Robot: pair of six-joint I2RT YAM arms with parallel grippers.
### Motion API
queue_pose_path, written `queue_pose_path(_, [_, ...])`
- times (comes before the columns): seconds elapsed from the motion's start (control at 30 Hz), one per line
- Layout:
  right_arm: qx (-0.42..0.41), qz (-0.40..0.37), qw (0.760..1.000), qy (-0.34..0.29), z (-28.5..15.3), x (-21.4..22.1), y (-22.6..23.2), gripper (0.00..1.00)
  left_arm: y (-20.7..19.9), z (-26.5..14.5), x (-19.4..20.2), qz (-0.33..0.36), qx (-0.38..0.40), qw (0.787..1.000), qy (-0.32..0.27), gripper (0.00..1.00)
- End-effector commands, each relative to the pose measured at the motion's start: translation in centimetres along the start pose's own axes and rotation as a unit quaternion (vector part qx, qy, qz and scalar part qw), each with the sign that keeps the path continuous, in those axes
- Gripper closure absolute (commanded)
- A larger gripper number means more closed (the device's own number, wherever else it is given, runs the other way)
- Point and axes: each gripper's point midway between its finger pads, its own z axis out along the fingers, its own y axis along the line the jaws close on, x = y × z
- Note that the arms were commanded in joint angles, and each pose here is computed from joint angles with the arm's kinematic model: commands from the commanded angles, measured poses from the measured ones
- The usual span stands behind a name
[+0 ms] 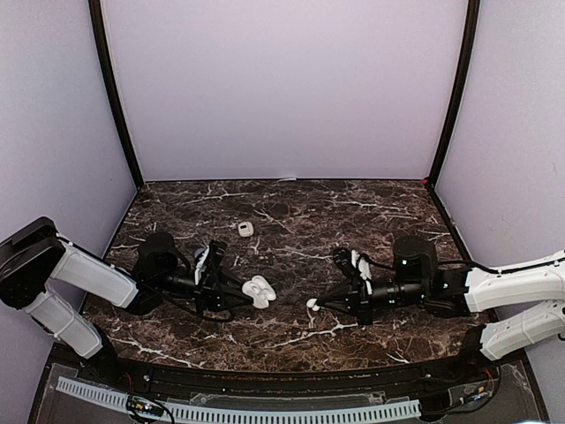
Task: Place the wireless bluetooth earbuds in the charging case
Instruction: Insert the right earbud into the right side groove of the charging case.
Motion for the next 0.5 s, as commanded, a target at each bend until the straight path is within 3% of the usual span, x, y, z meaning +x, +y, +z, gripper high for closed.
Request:
queue_pose_path(0.0, [-0.003, -0.044, 0.999, -0.024, 0.1, -1.3, 1.0, 1.00, -0.3, -0.1, -1.0, 0.037, 0.009, 0.999, -0.006, 0.85])
queue_pose_path(0.47, [-0.010, -0.090, 0.995, -0.040, 3.3, -4.3, 2.5, 1.00, -1.0, -0.1, -1.3, 0.049, 0.031, 0.998, -0.020, 0.85])
